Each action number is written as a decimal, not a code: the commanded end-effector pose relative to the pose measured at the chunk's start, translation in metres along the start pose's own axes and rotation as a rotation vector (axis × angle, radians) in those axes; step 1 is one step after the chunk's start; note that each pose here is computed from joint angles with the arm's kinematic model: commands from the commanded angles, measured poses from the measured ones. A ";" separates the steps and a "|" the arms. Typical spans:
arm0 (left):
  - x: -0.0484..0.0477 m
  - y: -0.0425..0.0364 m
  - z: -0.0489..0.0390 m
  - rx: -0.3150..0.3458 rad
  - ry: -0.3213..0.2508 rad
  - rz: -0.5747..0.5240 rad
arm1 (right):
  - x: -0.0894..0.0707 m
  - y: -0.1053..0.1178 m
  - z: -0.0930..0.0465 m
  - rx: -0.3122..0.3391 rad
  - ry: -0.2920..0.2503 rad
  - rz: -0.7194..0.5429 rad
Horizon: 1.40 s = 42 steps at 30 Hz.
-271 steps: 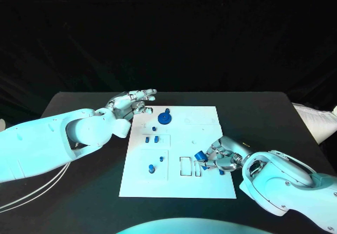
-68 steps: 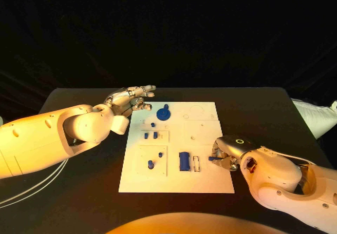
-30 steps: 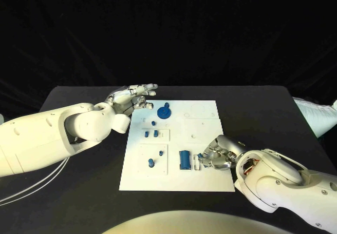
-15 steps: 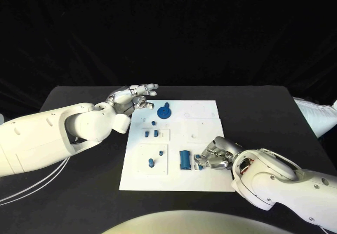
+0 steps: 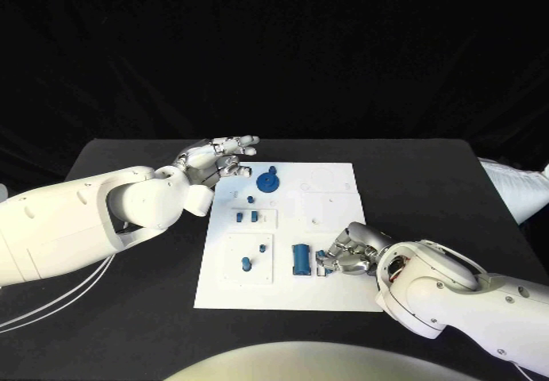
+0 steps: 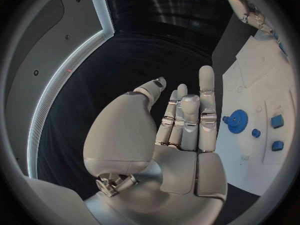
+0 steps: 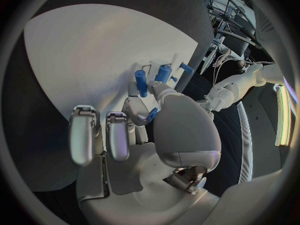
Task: Assemble the parts on the task board
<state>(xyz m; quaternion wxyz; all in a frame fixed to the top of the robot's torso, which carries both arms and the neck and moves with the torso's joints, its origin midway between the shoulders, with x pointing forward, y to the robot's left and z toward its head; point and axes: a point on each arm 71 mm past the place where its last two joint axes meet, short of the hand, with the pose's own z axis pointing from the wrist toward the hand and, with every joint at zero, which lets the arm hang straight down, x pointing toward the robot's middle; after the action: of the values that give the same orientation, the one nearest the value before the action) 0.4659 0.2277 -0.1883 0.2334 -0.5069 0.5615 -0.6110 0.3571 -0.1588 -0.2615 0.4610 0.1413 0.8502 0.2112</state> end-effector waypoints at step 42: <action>0.0017 -0.0005 -0.0001 0.002 0.024 -0.003 | 0.004 0.004 -0.006 0.006 0.023 -0.101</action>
<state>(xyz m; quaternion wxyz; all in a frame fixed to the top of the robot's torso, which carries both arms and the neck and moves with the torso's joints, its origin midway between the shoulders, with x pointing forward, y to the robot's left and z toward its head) 0.4659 0.2285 -0.1885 0.2325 -0.5069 0.5625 -0.6104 0.3515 -0.1537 -0.2572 0.4659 0.1020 0.8534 0.2103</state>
